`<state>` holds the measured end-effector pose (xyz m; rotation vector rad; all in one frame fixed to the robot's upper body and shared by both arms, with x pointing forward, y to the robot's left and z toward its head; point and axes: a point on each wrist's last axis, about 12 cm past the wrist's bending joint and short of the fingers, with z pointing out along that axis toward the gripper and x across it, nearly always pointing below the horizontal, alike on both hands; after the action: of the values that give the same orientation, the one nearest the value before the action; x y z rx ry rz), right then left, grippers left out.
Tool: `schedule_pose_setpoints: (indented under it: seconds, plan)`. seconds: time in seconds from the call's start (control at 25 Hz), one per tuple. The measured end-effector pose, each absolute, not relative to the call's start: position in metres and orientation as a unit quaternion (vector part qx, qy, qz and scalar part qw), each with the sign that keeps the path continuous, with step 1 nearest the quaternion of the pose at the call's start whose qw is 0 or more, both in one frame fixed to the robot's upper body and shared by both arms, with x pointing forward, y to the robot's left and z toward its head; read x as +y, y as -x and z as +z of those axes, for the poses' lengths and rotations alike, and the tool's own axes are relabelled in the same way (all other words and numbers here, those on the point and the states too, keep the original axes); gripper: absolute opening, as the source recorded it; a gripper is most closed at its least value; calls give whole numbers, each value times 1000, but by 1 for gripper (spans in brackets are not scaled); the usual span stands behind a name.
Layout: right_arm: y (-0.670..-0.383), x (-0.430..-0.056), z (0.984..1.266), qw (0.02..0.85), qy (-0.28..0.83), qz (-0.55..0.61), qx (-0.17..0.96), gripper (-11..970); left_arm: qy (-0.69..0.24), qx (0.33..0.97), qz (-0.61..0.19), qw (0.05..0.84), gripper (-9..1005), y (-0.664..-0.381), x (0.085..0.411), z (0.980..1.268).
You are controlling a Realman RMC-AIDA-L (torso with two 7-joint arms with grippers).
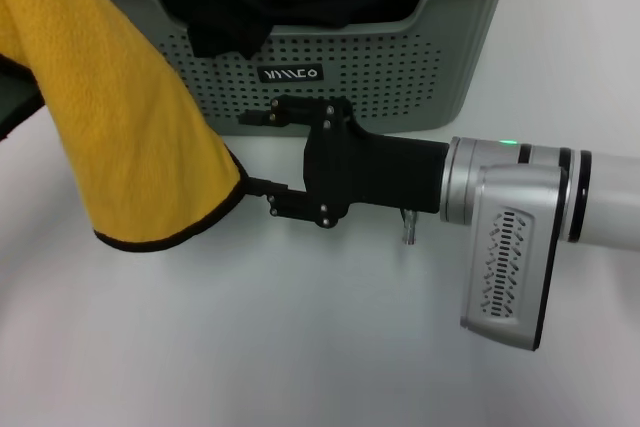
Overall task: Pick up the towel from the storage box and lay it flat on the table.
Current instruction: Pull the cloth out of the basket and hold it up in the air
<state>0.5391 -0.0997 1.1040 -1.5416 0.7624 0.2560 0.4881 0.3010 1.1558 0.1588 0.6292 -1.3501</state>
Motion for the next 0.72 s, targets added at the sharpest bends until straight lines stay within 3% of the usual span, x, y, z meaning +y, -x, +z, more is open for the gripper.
schedule_pose_setpoints:
  seconds: [0.44, 0.64, 0.72]
  plan:
    - [-544, -101, 1110, 651, 675, 103, 332, 551, -71, 287, -614, 732, 11, -487, 304, 1156]
    - [-544, -100, 1111, 651, 678, 101, 326, 338, -71, 287, -616, 730, 11, -487, 303, 1156]
    - [-543, -99, 1112, 653, 677, 101, 324, 336, -71, 287, -619, 727, 11, -487, 303, 1156]
